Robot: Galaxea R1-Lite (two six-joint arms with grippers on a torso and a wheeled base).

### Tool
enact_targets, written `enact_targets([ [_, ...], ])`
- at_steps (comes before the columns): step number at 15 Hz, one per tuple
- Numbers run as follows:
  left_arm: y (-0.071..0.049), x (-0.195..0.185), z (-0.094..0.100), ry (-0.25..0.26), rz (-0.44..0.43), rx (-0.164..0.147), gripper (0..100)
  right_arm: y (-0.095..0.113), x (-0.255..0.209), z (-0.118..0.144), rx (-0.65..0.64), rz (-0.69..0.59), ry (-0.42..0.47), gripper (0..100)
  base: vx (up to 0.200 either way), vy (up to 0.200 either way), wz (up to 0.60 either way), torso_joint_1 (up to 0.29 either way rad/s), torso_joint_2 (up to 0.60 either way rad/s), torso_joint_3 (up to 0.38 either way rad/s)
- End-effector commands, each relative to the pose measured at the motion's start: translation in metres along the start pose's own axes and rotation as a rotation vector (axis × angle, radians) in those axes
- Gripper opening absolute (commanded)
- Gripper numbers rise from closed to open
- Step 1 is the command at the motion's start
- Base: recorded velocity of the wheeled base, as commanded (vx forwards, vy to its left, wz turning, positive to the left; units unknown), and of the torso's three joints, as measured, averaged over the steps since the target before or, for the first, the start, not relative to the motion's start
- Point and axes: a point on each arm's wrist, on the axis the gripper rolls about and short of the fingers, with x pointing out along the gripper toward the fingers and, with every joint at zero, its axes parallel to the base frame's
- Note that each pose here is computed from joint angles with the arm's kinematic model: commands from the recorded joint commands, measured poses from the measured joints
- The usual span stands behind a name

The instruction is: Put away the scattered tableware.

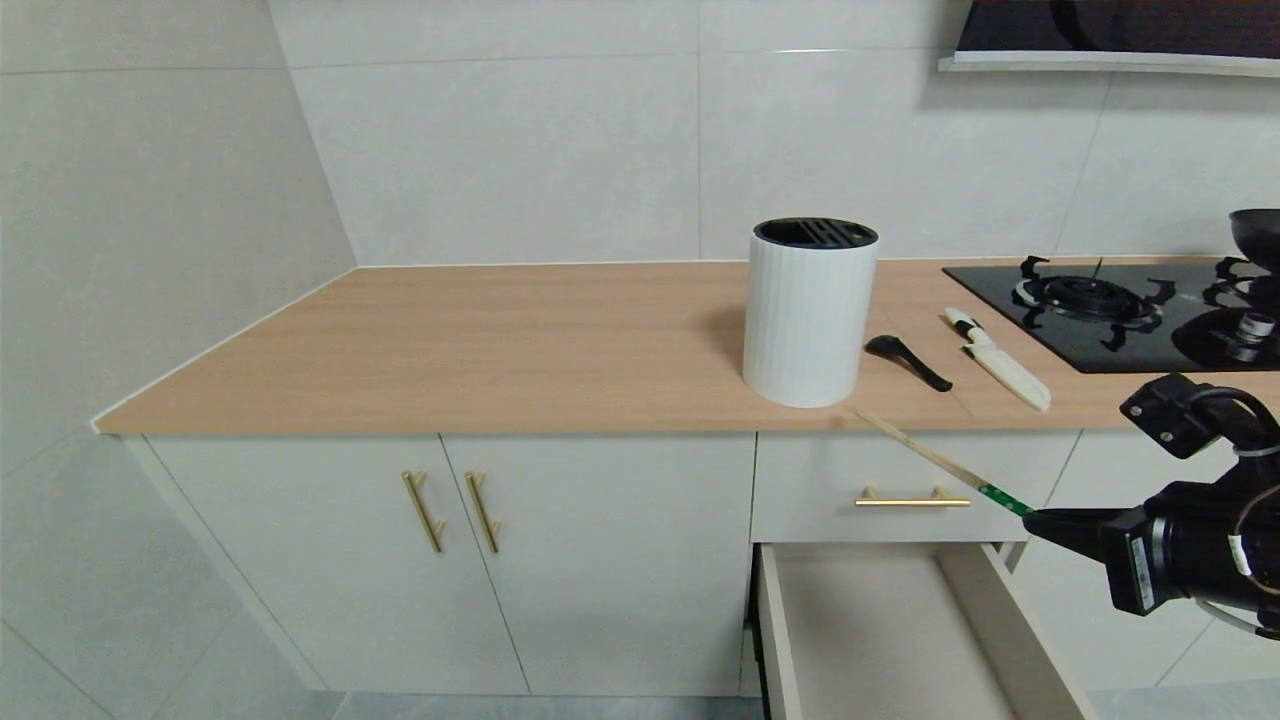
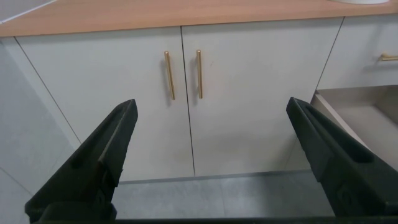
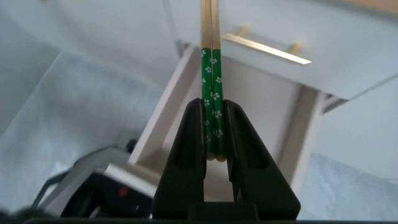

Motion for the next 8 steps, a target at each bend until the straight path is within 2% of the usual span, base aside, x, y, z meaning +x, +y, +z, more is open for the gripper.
enact_targets([
  [1, 0.0000, 0.0000, 0.0000, 0.000, 0.000, 0.000, 100, 0.0041, 0.0006, -0.0014, -0.010, 0.019, 0.005, 0, 0.000, 0.000, 0.00, 0.000, 0.00, 0.000],
  [6, 0.0000, 0.0000, 0.0000, 0.000, 0.000, 0.000, 100, 0.0070, 0.0023, -0.0042, -0.016, 0.033, 0.018, 0, 0.000, 0.000, 0.00, 0.000, 0.00, 0.000],
  [8, 0.0000, 0.0000, -0.0001, 0.002, 0.000, 0.000, 100, 0.0071, 0.0043, -0.0057, -0.017, 0.033, 0.028, 0, 0.000, 0.000, 0.00, -0.097, 0.24, 0.144],
])
